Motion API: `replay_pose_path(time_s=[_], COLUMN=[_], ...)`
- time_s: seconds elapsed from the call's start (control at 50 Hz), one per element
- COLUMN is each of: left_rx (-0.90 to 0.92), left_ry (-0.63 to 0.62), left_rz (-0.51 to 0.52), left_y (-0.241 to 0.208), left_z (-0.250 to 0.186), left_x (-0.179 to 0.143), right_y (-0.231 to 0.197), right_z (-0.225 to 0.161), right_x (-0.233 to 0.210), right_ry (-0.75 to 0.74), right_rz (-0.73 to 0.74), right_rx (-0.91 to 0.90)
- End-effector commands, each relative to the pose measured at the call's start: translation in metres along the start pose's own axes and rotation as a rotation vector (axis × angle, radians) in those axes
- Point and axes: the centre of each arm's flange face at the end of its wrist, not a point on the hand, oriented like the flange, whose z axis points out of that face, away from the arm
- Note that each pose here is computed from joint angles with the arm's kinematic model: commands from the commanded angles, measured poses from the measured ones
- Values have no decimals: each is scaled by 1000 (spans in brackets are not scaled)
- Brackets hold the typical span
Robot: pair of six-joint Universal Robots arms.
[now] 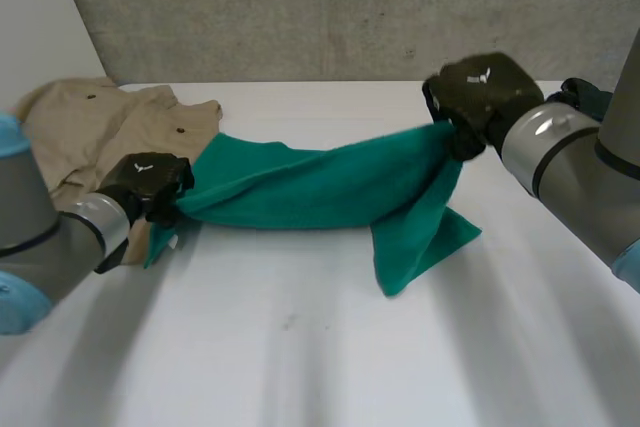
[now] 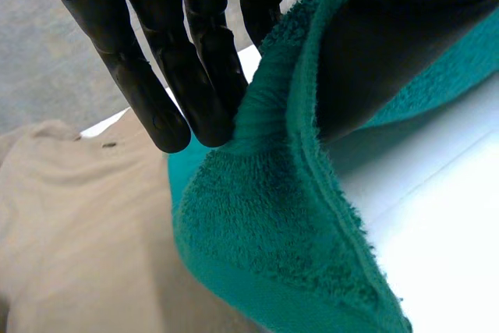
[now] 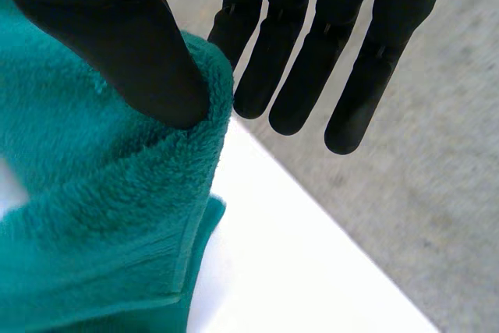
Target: Fold the laundry.
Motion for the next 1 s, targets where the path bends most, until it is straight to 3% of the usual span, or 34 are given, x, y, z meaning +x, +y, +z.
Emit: replay_pose_path(time_s=[0.02, 0.1, 0.22, 0.34, 0.5, 0.58, 0.64, 0.72, 0.8, 0.88, 1.0], left_rx=[-39, 9, 183, 113, 22, 136, 337, 635, 934, 994, 864], left_ry=[109, 118, 148, 131, 66, 29, -22, -121, -188, -138, -150], left_rz=[115, 183, 179, 130, 231, 285, 300, 243, 119, 61, 42], left_y=[-44, -84, -134, -123, -95, -117, -164, -225, -275, -277, -241], left_z=[-50, -89, -124, -83, -1, 27, 28, 15, -13, -14, 7], left_x=[-1, 0, 12, 4, 1, 3, 0, -12, -24, -21, -31], right_y=[29, 29, 14, 23, 55, 51, 32, -9, -61, -87, -77], right_z=[-10, -21, -38, -32, 33, 72, 102, 118, 103, 83, 74], right_x=[9, 16, 22, 19, 20, 29, 48, 77, 104, 108, 100], right_ry=[-51, -54, -22, -44, -15, 68, 179, 336, 450, 461, 424], right_rz=[-161, -240, -279, -271, -229, -187, -145, -92, -14, 9, -12], right_rx=[-181, -229, -199, -219, -240, -135, 37, 299, 611, 762, 720])
